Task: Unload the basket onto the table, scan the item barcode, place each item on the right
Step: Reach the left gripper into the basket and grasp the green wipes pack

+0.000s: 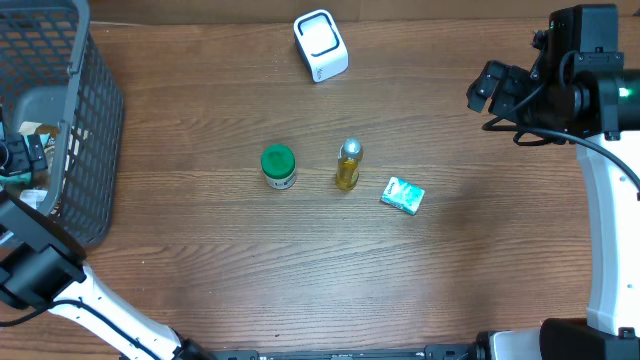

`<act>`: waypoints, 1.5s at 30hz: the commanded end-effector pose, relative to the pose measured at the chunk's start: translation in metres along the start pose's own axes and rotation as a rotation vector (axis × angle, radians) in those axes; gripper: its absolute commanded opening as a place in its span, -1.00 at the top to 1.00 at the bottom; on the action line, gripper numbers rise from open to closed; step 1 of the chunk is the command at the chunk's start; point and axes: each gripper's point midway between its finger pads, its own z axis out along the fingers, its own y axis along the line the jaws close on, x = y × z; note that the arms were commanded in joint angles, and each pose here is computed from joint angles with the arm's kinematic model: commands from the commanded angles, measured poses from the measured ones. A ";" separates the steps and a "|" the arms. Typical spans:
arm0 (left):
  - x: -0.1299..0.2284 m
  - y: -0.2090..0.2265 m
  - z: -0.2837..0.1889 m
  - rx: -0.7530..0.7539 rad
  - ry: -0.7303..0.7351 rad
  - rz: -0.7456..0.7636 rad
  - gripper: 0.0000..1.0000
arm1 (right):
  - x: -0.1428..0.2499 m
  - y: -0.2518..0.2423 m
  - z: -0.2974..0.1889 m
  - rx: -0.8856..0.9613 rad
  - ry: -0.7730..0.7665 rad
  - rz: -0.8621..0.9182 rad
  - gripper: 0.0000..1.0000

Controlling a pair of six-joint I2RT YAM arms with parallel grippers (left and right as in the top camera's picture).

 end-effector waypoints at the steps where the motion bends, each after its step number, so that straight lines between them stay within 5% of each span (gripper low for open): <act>1: 0.021 -0.011 0.035 0.059 0.080 -0.031 -0.99 | -0.001 0.001 -0.003 -0.008 -0.010 0.009 -1.00; 6: 0.038 -0.028 0.061 0.128 0.143 -0.051 -0.88 | -0.002 0.001 -0.003 -0.010 -0.013 0.009 -1.00; 14: 0.045 -0.037 0.068 0.159 0.173 -0.047 0.62 | -0.001 0.003 -0.003 -0.020 -0.009 0.009 -1.00; 18: 0.038 -0.034 0.056 0.151 0.164 -0.084 0.90 | -0.002 0.003 -0.003 -0.022 -0.012 0.009 -1.00; 24: -0.001 -0.012 -0.007 0.095 0.034 -0.220 0.91 | -0.002 0.005 -0.003 -0.030 -0.013 0.008 -1.00; 34: -0.047 0.016 -0.199 0.008 -0.356 -0.361 0.92 | -0.002 0.005 -0.003 -0.029 -0.012 0.008 -1.00; 45: -0.040 -0.057 -0.371 0.143 -0.682 -0.259 0.92 | -0.002 0.005 -0.003 -0.029 -0.013 0.008 -1.00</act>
